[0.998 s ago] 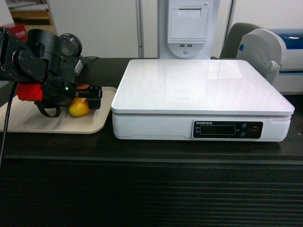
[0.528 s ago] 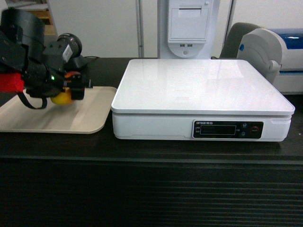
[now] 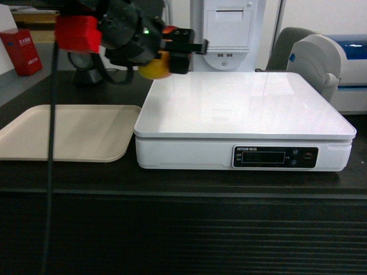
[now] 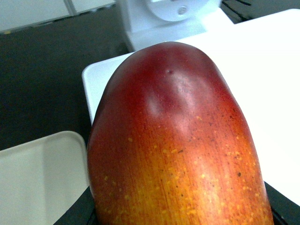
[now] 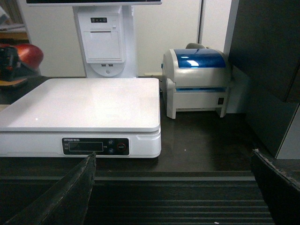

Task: Place dark red mango on scale at checkout

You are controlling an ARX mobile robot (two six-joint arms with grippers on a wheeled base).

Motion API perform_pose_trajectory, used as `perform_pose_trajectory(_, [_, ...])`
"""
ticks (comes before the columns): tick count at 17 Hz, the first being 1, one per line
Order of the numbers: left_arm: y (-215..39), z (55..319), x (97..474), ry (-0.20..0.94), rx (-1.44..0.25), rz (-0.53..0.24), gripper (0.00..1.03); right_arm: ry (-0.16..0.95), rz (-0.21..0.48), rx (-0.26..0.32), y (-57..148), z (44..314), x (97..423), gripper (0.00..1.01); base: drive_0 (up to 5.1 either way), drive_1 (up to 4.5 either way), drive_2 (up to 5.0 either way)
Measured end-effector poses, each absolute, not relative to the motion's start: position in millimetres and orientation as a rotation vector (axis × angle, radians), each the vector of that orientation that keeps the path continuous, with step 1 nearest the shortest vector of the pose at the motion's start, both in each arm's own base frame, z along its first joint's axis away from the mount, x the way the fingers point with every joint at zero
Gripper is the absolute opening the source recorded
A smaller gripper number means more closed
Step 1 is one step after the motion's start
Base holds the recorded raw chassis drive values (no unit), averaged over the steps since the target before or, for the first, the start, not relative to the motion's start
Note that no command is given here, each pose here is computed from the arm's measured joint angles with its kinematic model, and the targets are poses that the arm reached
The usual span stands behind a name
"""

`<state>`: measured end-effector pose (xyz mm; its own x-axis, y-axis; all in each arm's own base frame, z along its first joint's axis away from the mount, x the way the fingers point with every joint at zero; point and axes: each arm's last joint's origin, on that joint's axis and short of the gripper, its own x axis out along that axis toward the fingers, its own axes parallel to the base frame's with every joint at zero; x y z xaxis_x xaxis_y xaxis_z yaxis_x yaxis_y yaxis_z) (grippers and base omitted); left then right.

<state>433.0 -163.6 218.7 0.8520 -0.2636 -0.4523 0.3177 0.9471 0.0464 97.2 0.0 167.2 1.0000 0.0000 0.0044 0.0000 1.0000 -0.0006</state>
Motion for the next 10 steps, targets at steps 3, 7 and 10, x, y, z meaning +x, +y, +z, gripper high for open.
perform_pose_trajectory(3, [-220,220,430,0.453,0.126,-0.378,0.59,-0.004,0.000,-0.001,0,167,97,0.98,0.0,0.00,0.0])
perform_pose_trajectory(7, [-268,200,434,0.508,0.128,-0.431,0.59,-0.004,0.000,-0.001,0,167,97,0.98,0.0,0.00,0.0])
perform_pose_trajectory(10, [-279,183,450,0.555,0.117,-0.397,0.59,-0.004,0.000,-0.001,0,167,97,0.98,0.0,0.00,0.0])
